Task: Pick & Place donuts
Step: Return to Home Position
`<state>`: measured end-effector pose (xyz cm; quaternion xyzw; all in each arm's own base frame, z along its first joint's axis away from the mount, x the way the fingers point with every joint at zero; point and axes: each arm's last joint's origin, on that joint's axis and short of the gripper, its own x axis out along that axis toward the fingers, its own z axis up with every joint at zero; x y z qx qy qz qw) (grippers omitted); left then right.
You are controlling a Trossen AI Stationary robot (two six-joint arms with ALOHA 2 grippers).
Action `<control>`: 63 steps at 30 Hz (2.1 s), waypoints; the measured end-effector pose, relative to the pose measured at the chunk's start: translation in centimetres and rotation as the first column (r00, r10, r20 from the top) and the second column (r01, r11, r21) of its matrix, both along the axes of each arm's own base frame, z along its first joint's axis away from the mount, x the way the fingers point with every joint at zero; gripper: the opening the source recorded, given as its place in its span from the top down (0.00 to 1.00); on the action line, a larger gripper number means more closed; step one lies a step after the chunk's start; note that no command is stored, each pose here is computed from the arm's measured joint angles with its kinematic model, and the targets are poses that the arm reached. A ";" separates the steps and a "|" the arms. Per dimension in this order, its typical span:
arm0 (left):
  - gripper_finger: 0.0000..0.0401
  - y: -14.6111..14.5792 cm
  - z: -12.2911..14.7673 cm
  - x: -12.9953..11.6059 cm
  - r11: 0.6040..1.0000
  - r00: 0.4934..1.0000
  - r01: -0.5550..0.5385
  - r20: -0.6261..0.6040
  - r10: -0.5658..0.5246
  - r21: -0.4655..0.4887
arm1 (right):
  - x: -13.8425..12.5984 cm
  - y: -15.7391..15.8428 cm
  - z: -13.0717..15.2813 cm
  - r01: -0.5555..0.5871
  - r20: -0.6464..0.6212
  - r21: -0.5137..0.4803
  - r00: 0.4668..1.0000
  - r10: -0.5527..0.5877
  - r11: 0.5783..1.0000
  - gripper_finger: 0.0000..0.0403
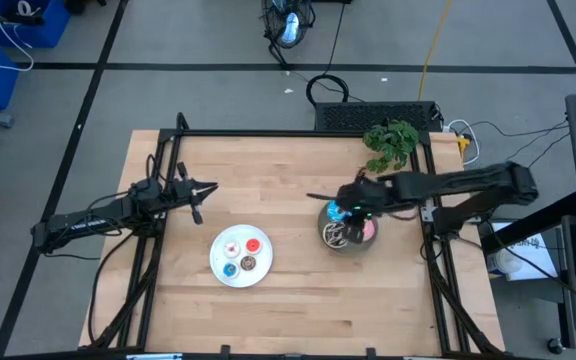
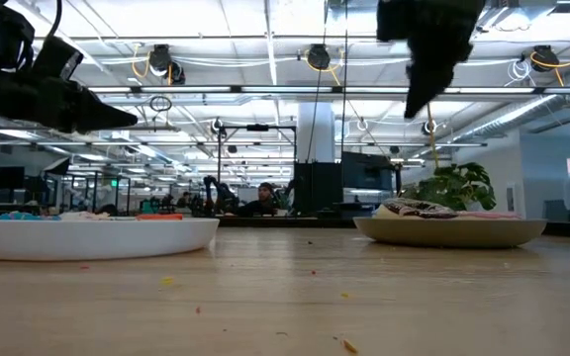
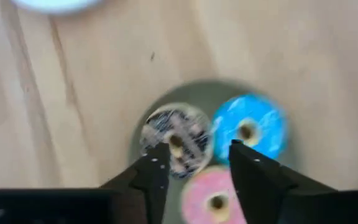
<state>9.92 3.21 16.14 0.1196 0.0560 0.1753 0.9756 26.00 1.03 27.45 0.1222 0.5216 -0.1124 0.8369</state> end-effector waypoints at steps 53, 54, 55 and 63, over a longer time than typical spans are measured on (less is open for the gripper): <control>0.99 -2.0 0.4 0.4 0.936 0.935 0.352 0.034 -0.353 0.025 | -16.4 -1.0 -10.2 0.063 0.869 -0.306 0.427 0.252 0.950 1.00; 0.99 -2.0 0.4 0.4 0.937 0.937 0.347 0.032 -0.348 0.028 | -16.4 -1.0 -10.1 0.060 0.872 -0.306 0.418 0.254 0.950 1.00; 0.99 -2.0 0.4 0.4 0.938 0.938 0.345 0.033 -0.346 0.029 | -16.4 -0.9 -10.2 0.051 0.871 -0.306 0.417 0.258 0.951 1.00; 0.99 -1.8 0.2 0.4 0.956 0.956 0.293 0.017 -0.293 0.007 | -16.3 -0.8 -10.3 0.011 0.869 -0.308 0.409 0.277 0.951 1.00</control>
